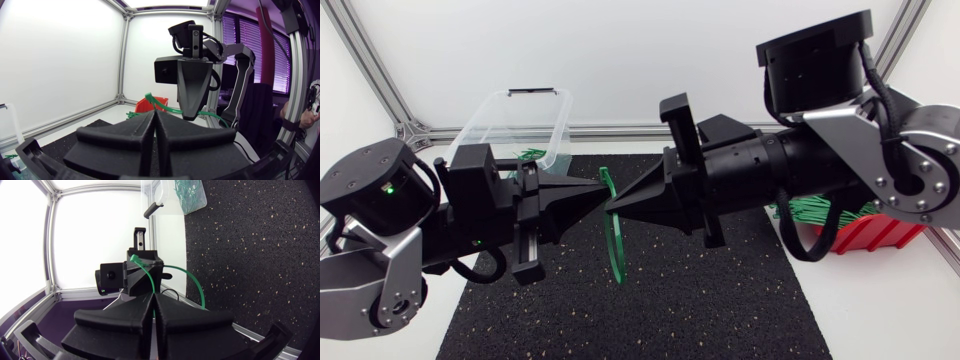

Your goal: Take a green cable tie from the red box, thread the tail through the head to close it, then place it in the transparent bin on the left.

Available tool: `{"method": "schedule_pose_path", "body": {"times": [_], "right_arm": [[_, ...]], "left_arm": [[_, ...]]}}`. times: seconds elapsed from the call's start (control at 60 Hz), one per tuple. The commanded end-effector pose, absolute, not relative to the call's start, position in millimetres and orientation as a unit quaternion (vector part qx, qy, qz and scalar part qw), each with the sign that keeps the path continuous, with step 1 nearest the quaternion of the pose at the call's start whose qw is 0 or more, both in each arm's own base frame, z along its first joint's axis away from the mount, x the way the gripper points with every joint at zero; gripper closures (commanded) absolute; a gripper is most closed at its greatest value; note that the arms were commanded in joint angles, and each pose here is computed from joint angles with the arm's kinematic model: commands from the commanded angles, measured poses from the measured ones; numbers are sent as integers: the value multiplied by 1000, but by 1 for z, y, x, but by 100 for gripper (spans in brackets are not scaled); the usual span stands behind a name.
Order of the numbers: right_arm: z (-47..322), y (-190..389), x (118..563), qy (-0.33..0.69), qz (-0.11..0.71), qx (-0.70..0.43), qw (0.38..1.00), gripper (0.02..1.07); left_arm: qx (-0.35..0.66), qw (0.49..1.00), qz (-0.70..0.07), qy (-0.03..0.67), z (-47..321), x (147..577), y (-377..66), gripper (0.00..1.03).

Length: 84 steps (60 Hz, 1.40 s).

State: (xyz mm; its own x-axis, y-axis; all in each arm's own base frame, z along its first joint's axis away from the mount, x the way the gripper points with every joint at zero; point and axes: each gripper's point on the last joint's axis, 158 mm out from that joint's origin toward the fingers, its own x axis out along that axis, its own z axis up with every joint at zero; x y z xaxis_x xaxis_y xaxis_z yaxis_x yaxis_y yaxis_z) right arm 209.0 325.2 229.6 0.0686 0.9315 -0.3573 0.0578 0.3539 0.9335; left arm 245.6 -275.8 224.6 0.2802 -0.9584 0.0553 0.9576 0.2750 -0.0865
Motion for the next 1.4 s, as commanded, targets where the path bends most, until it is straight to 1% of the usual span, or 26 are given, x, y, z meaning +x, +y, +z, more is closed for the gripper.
{"method": "schedule_pose_path", "body": {"times": [0.0,0.067,0.233,0.45,0.633,0.817,1.05,1.117,1.383], "right_arm": [[235,323,201,570,373,436,588,102],[234,323,201,570,373,436,588,102],[233,322,200,571,372,436,588,102],[226,326,201,576,370,434,586,102],[226,329,198,577,374,430,585,102],[228,336,189,582,385,422,579,102],[228,336,190,581,385,423,579,102],[223,340,188,588,384,420,576,102],[226,343,188,582,391,420,577,102]], "left_arm": [[-38,798,-601,-1,219,250,-277,100],[-39,802,-595,9,212,259,-276,100],[-39,812,-582,12,211,279,-272,100],[-35,818,-574,-8,226,287,-267,100],[-30,806,-591,-19,235,279,-267,100],[-16,787,-616,-26,232,265,-273,100],[-15,786,-618,-16,221,269,-277,100],[-16,786,-618,-13,219,270,-278,100],[-19,784,-620,-14,222,265,-277,100]]}}
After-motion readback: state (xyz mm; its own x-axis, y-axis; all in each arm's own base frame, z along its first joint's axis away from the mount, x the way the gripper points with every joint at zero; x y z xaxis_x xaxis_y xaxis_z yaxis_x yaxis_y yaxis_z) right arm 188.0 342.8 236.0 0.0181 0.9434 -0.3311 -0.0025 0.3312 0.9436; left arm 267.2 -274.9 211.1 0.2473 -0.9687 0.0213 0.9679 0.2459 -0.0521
